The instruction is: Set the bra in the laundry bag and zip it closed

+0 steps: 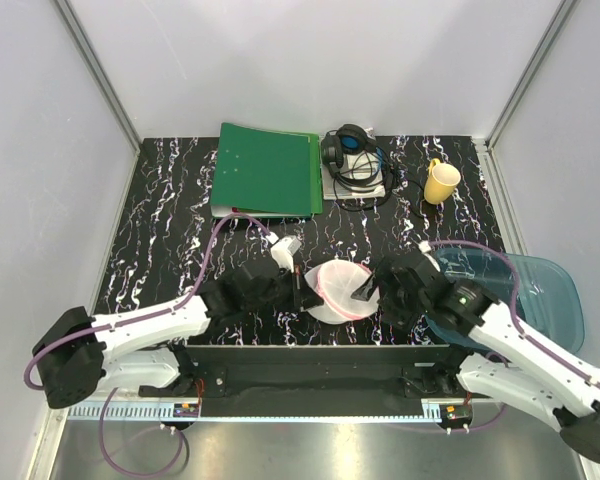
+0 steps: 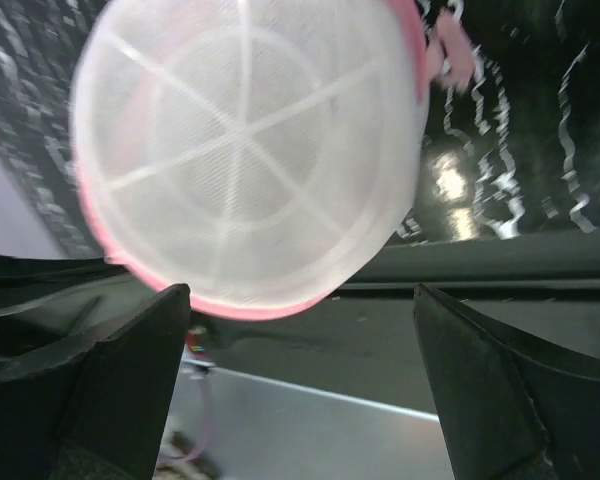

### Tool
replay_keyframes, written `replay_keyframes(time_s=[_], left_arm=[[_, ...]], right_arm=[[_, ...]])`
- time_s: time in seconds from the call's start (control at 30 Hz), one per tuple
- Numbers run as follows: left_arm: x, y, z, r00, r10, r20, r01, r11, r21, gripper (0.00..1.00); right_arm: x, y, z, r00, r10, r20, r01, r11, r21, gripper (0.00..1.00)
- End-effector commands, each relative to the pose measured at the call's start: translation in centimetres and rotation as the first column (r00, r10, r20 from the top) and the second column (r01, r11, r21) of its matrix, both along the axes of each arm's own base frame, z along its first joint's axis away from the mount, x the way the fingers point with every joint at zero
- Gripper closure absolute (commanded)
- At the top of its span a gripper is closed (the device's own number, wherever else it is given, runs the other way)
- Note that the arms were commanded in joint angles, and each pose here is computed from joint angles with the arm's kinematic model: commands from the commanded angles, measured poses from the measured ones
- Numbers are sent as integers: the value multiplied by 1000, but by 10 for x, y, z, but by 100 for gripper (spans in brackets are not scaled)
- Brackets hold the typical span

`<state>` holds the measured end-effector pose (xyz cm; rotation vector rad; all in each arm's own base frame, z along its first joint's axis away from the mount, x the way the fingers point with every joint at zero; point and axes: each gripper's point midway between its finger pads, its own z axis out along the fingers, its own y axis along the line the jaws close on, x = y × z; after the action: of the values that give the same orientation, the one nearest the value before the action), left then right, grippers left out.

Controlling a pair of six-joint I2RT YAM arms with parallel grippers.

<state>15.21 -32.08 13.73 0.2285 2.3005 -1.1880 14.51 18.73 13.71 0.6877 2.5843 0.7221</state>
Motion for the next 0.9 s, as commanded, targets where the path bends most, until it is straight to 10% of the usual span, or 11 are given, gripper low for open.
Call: replay_keyframes(time_s=[0.0,0.3,0.53,0.67,0.77,0.87], left_arm=[[5,-18,31,999,0,52,5,996,-86,100],[-9,-26,26,999,-13,49,17,997,-76,100],[-21,-33,27,998,-35,54,39,997,-73,100],[-25,-27,11,998,-49,40,50,998,-22,100],[-20,-13,-6,998,-30,48,28,998,48,100],[-13,-1,-7,999,-9,51,6,998,58,100]], right_arm=[[-4,24,12,979,-160,-124,185,954,235,0],[7,61,32,929,-301,-215,362,855,370,4],[14,54,8,874,-411,-259,481,806,345,29],[24,38,-2,863,-469,-187,504,798,330,79],[22,33,-13,887,-434,-158,462,832,307,100],[21,27,-18,906,-406,-120,423,855,300,100]])
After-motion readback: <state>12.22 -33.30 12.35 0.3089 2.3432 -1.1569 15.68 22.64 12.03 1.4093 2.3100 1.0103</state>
